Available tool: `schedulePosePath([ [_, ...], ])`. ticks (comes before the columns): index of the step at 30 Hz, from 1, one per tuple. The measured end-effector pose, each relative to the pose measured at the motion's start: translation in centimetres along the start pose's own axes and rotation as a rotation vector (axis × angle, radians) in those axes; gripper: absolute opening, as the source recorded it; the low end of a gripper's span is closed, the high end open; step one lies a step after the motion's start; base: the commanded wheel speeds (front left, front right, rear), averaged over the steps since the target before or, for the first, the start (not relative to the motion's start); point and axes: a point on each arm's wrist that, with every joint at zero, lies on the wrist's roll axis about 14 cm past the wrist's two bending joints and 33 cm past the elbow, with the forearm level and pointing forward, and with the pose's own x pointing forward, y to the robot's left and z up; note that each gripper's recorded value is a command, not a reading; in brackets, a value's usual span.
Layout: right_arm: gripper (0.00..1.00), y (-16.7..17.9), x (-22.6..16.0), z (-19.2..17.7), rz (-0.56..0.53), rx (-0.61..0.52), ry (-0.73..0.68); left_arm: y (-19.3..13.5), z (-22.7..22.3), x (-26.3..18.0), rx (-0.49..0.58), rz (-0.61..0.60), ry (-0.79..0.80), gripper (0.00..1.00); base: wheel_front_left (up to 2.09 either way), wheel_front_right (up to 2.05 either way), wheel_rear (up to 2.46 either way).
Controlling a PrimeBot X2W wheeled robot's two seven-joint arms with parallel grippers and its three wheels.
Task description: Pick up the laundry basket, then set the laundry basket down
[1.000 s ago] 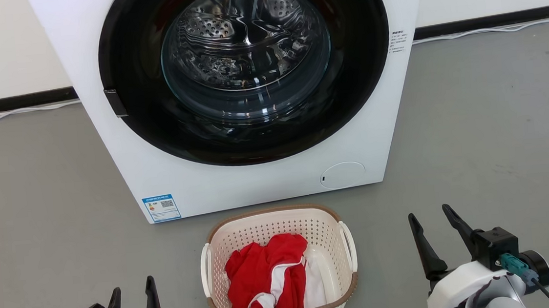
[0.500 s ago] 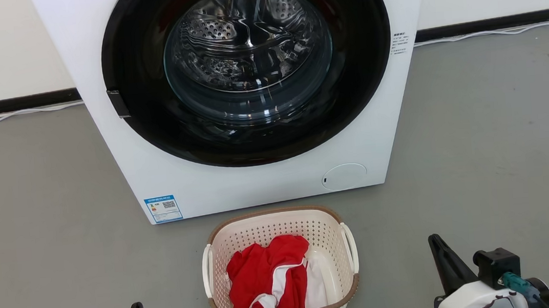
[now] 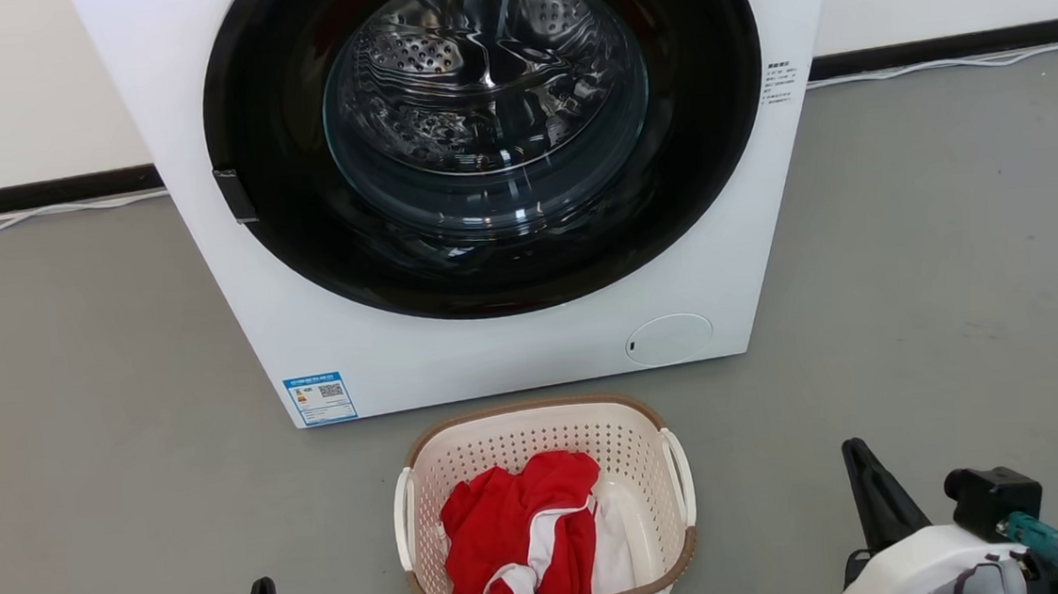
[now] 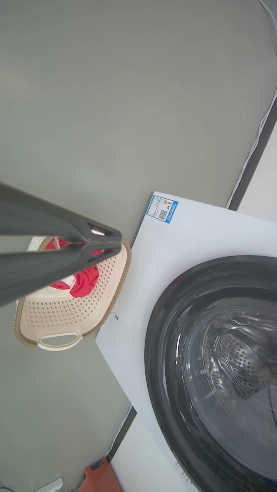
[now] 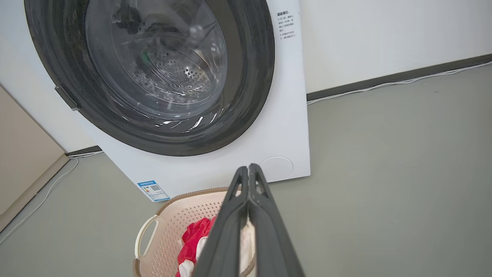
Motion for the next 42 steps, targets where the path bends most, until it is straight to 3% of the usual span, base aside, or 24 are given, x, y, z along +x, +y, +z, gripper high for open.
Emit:
schedulePosePath([
  [42, 0.00, -0.8, 0.9, 1.9, -0.050, 0.509, -0.036, -0.2, 1.3, 0.2, -0.439, -0.008, 0.021, 0.00, 0.00, 0.00, 0.00],
])
